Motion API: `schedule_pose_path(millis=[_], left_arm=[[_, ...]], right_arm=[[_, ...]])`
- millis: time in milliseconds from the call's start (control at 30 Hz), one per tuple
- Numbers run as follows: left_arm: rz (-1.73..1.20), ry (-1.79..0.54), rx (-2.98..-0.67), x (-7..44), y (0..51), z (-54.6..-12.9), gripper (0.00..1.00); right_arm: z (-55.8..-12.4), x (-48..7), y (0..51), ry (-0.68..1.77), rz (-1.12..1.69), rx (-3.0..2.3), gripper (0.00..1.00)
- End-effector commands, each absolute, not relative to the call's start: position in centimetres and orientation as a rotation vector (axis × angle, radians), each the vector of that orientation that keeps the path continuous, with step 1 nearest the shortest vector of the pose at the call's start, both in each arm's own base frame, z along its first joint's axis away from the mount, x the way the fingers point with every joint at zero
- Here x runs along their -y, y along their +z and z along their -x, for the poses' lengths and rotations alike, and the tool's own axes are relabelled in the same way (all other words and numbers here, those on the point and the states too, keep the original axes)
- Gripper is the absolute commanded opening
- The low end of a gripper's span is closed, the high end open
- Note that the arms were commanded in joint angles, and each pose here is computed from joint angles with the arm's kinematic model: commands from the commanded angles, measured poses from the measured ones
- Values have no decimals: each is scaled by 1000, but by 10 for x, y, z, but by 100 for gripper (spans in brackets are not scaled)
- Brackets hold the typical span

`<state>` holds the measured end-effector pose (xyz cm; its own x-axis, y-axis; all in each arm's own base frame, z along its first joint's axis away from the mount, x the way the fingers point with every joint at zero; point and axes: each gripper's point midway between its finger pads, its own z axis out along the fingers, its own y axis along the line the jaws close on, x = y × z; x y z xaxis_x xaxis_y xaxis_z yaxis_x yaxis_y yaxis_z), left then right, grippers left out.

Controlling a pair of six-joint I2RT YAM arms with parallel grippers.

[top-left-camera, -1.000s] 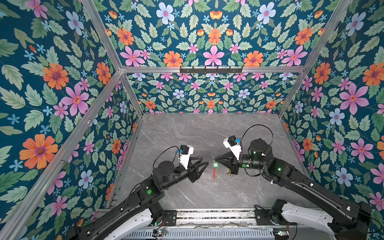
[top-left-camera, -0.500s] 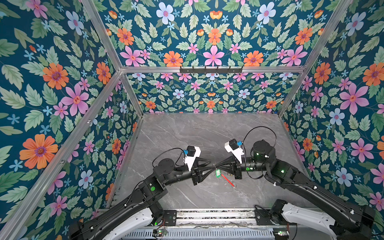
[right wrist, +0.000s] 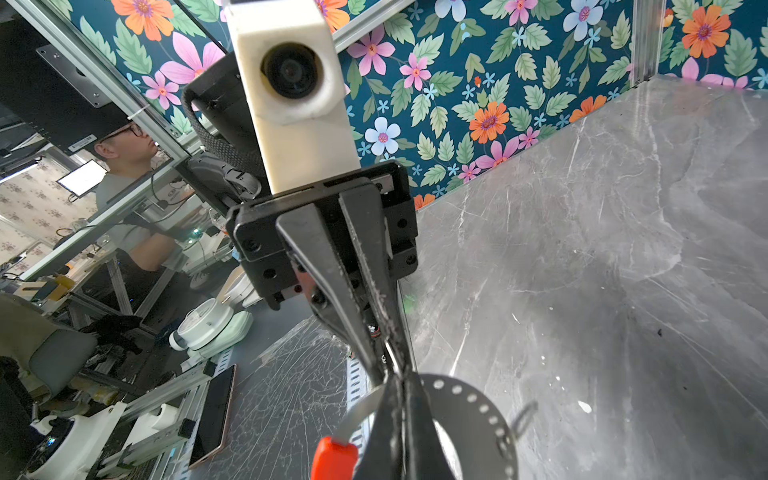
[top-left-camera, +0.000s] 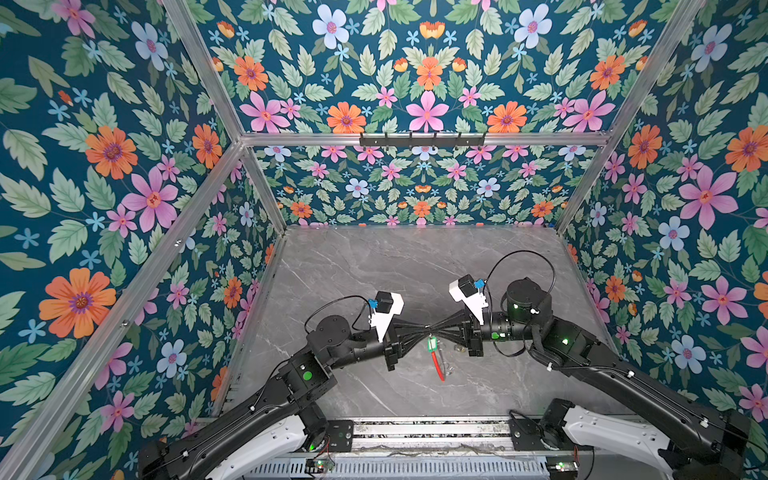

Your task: Remove the keys from the keyring

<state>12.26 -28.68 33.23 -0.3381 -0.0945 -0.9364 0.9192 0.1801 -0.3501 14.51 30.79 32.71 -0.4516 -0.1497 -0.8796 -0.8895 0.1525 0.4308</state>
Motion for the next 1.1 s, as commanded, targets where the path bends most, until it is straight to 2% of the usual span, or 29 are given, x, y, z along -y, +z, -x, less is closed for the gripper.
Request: schedule_pose_path(millis=[0, 133, 300, 400, 733, 1067], left_arm=[[-826, -1359, -1433, 287, 345, -120, 2], [-788, -1359, -1387, 281, 352, -121, 0], [-764, -1400, -1268, 272, 367, -111, 0], [-778, -1431, -1229, 271, 371, -105, 0], [-754, -1491, -1157, 268, 382, -100, 0], [-680, -1460, -1226, 266, 380, -112, 0]], right_arm=[[-150, -310, 335, 1349, 970, -1721, 0], [-152, -309, 338, 1328, 944, -1713, 0], [-159, -295, 348, 1272, 834, -1665, 37], [-155, -287, 356, 1288, 799, -1609, 45], [-136, -286, 383, 1437, 765, -1457, 48], [-130, -299, 354, 1174, 845, -1552, 51]])
